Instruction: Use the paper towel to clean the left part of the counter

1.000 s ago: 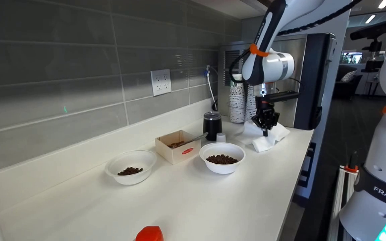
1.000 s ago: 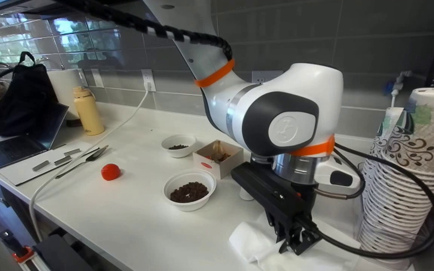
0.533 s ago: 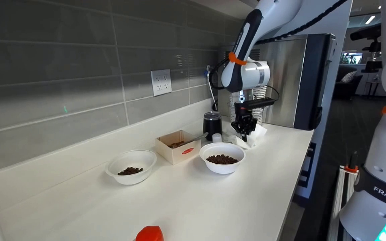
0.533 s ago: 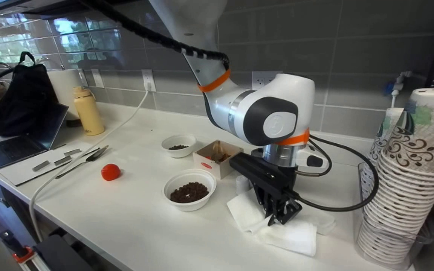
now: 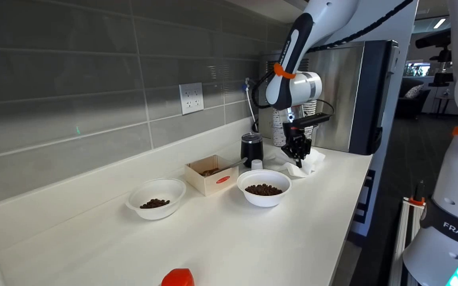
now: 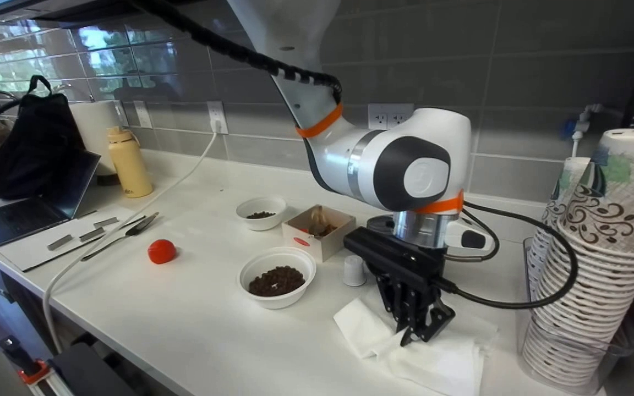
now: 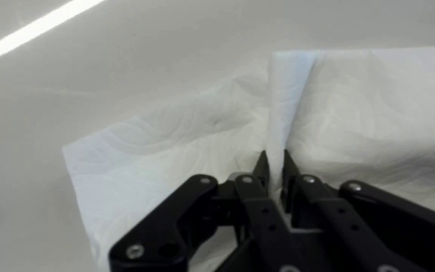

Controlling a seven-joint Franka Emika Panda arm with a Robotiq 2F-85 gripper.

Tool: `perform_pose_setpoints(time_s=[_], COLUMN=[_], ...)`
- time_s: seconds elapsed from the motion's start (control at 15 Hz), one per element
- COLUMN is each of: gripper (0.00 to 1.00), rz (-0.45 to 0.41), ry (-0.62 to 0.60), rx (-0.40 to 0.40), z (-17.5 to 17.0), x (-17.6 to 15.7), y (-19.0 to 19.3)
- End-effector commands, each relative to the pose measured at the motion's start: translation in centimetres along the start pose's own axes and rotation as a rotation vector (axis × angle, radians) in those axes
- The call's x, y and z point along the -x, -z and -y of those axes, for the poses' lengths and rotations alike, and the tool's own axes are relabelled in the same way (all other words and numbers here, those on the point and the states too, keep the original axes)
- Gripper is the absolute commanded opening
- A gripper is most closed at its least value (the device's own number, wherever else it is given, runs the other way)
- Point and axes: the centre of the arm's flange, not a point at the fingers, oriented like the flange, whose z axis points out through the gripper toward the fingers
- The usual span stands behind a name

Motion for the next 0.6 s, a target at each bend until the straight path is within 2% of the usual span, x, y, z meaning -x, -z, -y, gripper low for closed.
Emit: perform_pose_setpoints(time_s=[0.0, 0.27, 0.53], gripper=[0.02, 0.02, 0.02], rz=[0.001, -0.038, -0.075], ry=[-0.034, -0.041, 0.003], rx=[0.032, -0.008, -0.06], z=[-3.4, -3.8, -0.7], x=[0.9, -1.2, -4.1], y=[0.3, 0.8, 2.2])
